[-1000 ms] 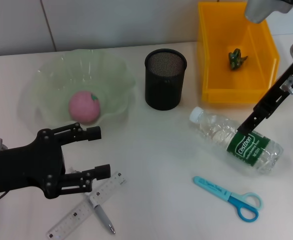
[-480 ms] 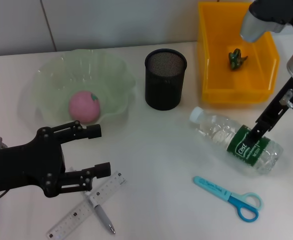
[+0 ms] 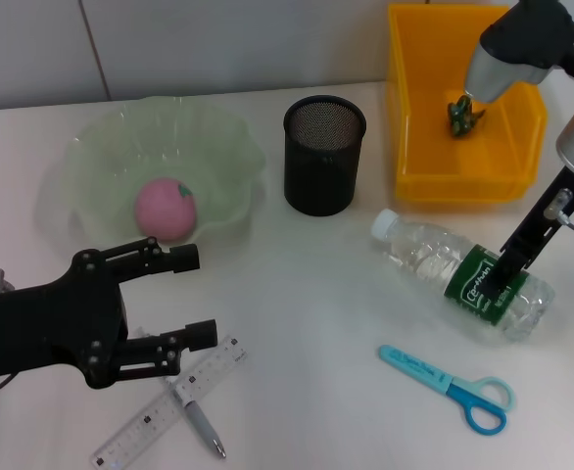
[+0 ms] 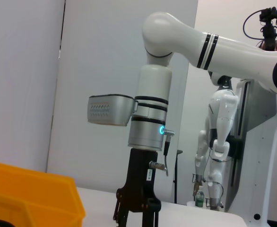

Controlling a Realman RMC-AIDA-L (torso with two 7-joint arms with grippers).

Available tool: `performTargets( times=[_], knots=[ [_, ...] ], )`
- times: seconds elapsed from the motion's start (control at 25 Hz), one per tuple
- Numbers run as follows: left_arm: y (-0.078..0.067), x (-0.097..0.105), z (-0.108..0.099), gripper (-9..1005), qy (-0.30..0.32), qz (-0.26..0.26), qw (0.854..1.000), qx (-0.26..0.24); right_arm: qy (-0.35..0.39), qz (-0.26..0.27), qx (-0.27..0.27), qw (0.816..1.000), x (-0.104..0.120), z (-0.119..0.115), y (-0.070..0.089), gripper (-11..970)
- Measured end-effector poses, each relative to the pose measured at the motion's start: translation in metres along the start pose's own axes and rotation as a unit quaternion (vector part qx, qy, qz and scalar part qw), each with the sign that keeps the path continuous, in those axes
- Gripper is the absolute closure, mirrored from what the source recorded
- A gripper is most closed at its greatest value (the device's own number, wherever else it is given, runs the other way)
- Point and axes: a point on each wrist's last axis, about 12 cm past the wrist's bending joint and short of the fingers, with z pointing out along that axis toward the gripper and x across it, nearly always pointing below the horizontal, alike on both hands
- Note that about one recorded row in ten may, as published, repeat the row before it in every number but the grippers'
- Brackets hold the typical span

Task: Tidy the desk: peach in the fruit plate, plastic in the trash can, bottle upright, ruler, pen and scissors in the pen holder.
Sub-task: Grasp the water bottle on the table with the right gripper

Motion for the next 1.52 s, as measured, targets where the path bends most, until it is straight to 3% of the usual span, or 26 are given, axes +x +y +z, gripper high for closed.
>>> performTargets(
  times=[1.52],
  knots=[
    [-0.001,-0.003,0.000,204,-0.009,0.004,1.000,0.007,0.013,-0.003,-0.004,1.000,0.000,0.037,0.005,187]
  ],
)
